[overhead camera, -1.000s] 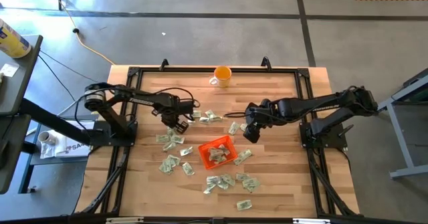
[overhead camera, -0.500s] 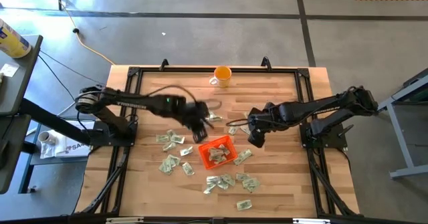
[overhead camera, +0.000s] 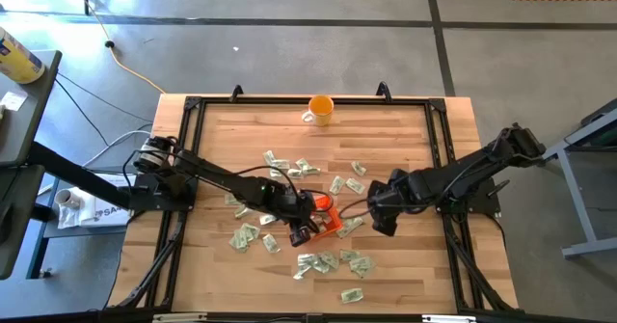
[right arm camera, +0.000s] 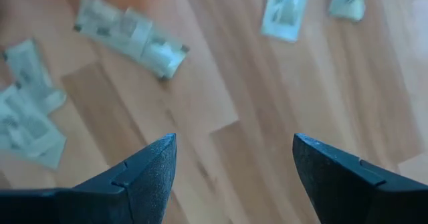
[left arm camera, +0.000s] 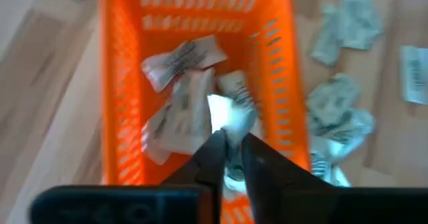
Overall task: Pick and place Stevia / Truvia into bins
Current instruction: Put the stevia packet into the bin
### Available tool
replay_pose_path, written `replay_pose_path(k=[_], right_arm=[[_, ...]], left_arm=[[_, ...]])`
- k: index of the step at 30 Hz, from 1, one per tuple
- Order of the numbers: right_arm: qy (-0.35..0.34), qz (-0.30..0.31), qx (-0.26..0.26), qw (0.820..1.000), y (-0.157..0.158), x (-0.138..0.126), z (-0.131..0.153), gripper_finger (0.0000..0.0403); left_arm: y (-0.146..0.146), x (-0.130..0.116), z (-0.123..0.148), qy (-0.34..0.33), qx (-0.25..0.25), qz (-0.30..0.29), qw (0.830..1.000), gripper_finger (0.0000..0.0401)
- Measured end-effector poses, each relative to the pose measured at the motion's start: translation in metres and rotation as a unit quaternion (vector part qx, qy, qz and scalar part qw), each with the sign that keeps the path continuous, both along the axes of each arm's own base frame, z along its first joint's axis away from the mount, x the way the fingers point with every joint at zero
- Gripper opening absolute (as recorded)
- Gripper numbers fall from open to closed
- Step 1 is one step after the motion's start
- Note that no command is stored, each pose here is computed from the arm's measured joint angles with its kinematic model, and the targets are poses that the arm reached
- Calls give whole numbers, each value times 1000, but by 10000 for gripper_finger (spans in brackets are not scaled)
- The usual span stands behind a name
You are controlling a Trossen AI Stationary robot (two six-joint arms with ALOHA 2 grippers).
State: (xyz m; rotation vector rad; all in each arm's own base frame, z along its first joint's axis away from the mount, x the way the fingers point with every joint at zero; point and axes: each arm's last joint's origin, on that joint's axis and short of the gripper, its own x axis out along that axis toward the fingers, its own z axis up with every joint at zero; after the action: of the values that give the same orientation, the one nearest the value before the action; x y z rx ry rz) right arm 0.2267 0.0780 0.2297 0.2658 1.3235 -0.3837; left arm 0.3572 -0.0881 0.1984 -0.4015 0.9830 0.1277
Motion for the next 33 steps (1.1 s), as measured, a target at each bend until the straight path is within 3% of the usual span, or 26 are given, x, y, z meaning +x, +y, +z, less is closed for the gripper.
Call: replay_pose_path(k=[3, 7, 13, 18, 22, 28, 33], right_arm=[[-3, 5, 2, 1000, 6, -3, -4, 287], [-18, 9, -1, 1000, 4, 1, -7, 287], [-18, -33, -14, 999, -43, 15, -7, 287], [-47, -79, -23, 995, -100, 35, -16, 287], [-42, -92, -6, 995, -132, 49, -37, 287], [1, -92, -1, 996, -154, 60, -74, 287], [32, -107, -32, 993, -161, 62, -90, 280]], left_arm=[[-6, 0, 11, -12, -2, 20, 1000, 137], [-8, 2, 46, -37, -7, 31, 999, 195], [-12, -6, 99, -10, -7, 13, 1000, 247], [-17, -19, 126, 8, 42, 23, 999, 241], [-15, -33, 138, 17, 52, 55, 997, 222], [-13, -45, 139, 46, 61, 92, 993, 196], [-11, -50, 137, 73, 72, 100, 990, 180]])
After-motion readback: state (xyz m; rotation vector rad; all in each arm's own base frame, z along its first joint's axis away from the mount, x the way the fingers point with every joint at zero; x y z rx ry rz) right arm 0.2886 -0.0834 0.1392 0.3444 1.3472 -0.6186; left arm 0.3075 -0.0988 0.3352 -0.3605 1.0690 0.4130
